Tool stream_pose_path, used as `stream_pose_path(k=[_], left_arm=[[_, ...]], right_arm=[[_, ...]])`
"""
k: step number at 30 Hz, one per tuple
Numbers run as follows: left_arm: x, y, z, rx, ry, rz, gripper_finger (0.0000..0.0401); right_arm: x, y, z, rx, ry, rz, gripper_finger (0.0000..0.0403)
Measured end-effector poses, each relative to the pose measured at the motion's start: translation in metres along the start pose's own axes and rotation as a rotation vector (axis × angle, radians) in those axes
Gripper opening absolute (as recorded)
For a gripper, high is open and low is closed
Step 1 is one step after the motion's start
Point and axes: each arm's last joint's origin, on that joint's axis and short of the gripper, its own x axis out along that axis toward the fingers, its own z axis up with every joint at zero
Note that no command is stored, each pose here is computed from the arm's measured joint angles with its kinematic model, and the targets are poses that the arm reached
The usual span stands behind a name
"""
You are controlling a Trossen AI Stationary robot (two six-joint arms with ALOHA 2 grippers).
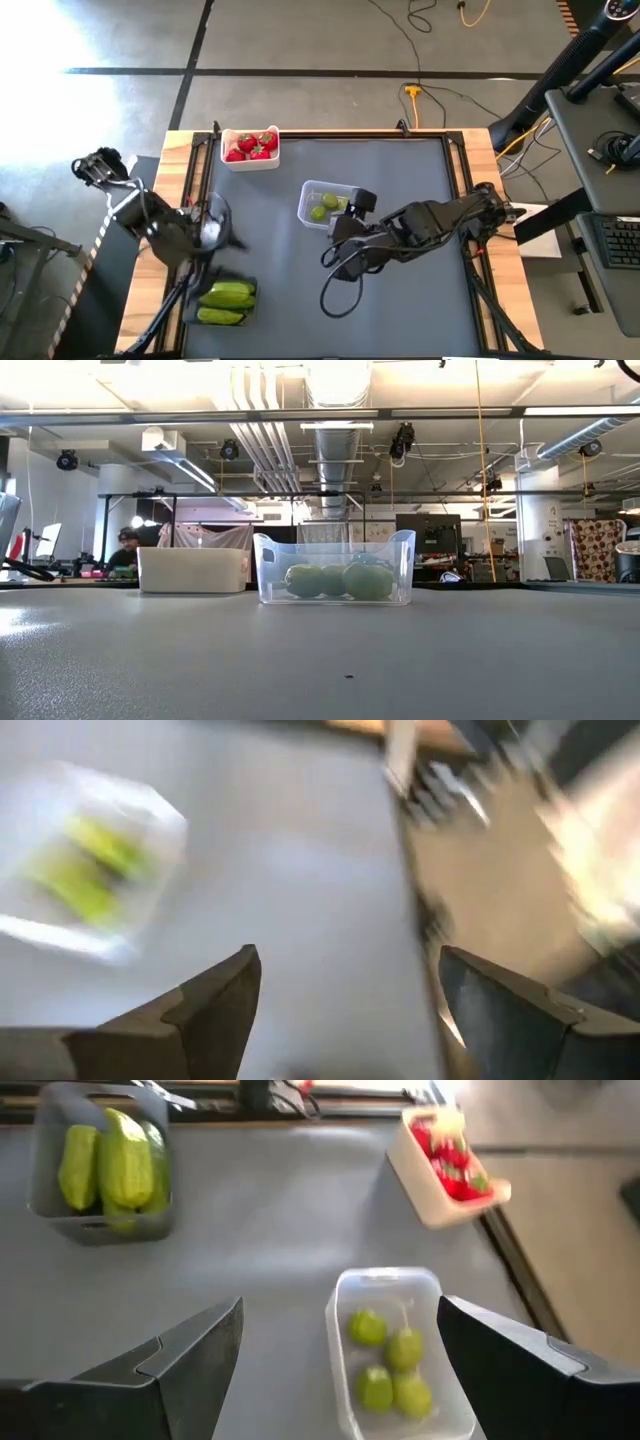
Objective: Sort produce into baskets
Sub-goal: Return to Home position
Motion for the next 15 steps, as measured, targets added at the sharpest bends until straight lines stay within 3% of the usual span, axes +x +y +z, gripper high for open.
stream_pose_path(k=[3, 5, 9, 12, 15], left_arm=[[-0.014, 0.007, 0.023, -0.033, -0.161, 0.153, 0.0287], [-0.025, 0.009, 0.036, -0.109, -0.235, 0.164, 0.0287], [-0.038, 0.007, 0.046, -0.086, -0.269, 0.141, 0.0287], [-0.042, 0.012, 0.044, -0.074, -0.262, 0.183, 0.0287], [-0.048, 0.020, 0.042, -0.062, -0.304, 0.323, 0.0288]], right_arm=[[0.001, 0.002, 0.005, -0.089, -0.042, 0.015, 0.0324], [0.004, 0.005, 0.006, -0.157, -0.061, 0.019, 0.0325], [0.013, 0.007, 0.004, -0.311, -0.068, 0.028, 0.0324], [0.019, -0.006, 0.005, -0.370, -0.084, 0.140, 0.0324], [0.028, -0.034, 0.000, -0.383, -0.093, 0.256, 0.0324]])
